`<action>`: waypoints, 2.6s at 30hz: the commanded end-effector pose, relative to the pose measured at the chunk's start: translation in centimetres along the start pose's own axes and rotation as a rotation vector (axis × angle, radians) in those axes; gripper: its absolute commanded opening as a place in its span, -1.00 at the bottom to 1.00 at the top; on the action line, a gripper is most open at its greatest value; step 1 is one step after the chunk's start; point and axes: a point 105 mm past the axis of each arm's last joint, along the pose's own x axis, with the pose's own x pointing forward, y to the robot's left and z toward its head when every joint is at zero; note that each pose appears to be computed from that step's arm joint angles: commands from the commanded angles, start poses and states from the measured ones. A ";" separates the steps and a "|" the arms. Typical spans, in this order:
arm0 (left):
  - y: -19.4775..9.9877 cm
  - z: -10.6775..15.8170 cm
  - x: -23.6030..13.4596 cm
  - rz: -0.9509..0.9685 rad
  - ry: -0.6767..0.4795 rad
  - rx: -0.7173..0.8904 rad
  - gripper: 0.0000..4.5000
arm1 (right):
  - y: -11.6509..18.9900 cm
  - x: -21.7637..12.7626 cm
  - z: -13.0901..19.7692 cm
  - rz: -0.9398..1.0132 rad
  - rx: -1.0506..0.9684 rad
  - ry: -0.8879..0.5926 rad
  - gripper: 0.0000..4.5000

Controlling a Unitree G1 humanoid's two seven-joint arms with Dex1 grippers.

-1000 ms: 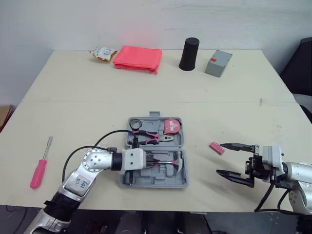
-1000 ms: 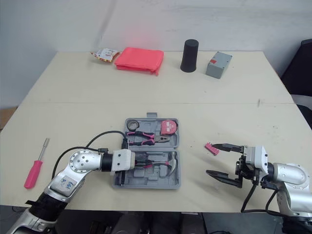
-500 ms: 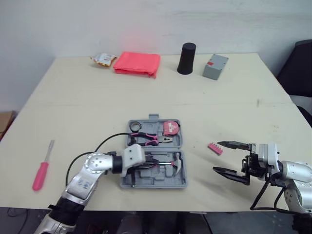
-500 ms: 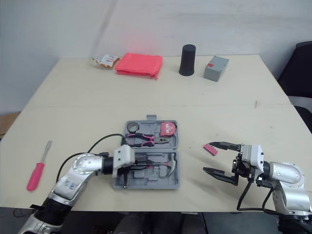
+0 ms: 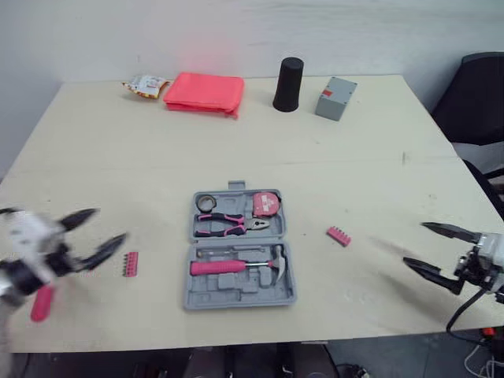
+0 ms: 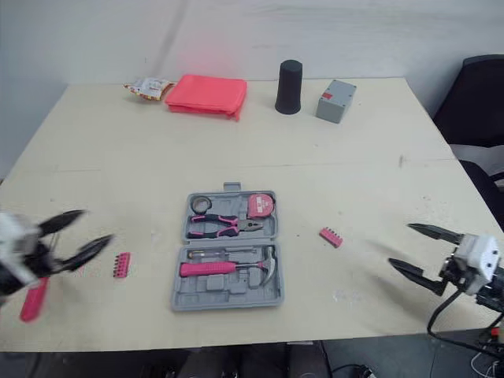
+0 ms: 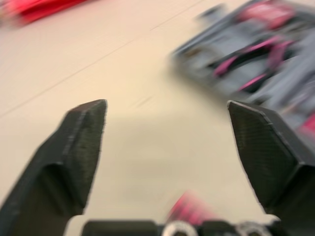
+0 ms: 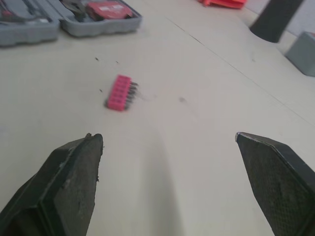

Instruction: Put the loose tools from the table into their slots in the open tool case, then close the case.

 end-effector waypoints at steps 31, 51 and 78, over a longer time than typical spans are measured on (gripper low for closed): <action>-1.1 -1.8 -8.5 0.441 0.048 -0.080 0.99 | 1.3 9.1 5.6 0.220 -0.061 -0.370 1.00; -11.4 -5.5 2.3 0.525 0.184 -0.356 0.99 | 5.7 13.4 10.1 0.531 -0.079 -0.531 1.00; -11.6 -6.8 3.1 0.538 0.253 -0.412 -0.69 | 4.7 13.4 11.9 0.451 -0.127 -0.488 1.00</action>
